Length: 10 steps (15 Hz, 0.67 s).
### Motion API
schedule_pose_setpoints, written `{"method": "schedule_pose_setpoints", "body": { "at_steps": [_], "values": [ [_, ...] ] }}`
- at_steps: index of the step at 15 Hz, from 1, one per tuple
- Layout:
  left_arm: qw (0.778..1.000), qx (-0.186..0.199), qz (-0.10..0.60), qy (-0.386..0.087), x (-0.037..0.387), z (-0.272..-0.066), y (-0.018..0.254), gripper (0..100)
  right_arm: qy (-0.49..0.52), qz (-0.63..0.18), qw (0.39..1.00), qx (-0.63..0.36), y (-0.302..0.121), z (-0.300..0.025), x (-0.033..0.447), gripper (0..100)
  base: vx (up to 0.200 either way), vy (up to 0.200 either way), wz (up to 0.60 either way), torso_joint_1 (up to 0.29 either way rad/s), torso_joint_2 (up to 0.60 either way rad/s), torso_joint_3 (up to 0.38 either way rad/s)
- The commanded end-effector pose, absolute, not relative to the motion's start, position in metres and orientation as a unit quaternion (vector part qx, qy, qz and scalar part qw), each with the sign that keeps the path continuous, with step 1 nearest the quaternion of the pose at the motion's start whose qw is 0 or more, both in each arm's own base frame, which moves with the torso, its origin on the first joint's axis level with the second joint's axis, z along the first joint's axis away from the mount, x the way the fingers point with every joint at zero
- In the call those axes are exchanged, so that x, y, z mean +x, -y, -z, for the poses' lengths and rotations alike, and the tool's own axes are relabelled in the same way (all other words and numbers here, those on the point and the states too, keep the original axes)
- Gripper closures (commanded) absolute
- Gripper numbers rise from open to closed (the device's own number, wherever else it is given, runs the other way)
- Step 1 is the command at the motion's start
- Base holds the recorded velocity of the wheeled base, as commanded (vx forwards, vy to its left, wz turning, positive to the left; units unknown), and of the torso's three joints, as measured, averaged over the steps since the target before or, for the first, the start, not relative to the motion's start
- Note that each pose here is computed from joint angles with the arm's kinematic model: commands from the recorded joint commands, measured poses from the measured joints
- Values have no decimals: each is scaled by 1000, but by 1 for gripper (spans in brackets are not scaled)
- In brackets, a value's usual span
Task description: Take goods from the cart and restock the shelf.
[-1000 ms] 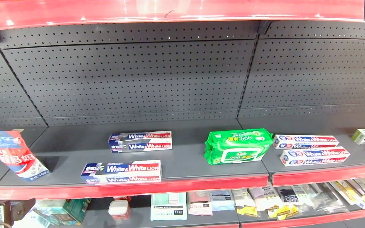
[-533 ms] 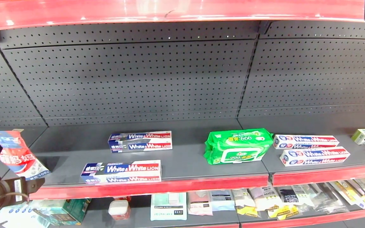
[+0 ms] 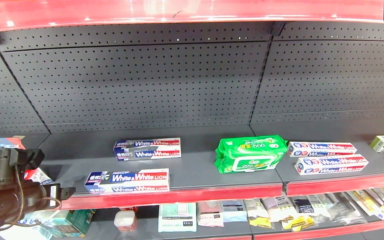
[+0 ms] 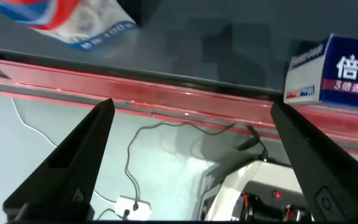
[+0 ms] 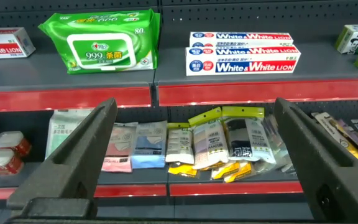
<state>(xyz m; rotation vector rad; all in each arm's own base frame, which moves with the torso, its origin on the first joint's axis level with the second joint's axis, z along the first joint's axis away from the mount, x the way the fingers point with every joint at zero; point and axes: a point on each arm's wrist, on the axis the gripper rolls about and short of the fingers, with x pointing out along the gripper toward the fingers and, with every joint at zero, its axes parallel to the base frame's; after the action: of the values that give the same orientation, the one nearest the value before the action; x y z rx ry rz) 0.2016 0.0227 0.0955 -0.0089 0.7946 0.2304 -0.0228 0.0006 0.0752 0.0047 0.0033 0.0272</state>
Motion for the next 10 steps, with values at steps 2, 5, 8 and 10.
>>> {"method": "schedule_pose_setpoints", "body": {
  "at_steps": [2,5,8,10],
  "values": [
    [910,-1,-104,-401,208,-89,-19,0,-2,-14,1000,2,-1,-75,-23,0,0,0,0,0,0,0],
    [913,-2,-107,-393,209,-90,-20,0,-2,-14,1000,2,-1,-75,-23,0,0,0,0,0,0,0],
    [912,-2,-108,-397,212,-87,-21,0,-2,-14,1000,2,-1,-75,-23,0,0,0,0,0,0,0],
    [911,-3,-105,-398,216,-84,-21,0,-2,-14,1000,2,-1,-75,-23,0,0,0,0,0,0,0]
  ]
}}
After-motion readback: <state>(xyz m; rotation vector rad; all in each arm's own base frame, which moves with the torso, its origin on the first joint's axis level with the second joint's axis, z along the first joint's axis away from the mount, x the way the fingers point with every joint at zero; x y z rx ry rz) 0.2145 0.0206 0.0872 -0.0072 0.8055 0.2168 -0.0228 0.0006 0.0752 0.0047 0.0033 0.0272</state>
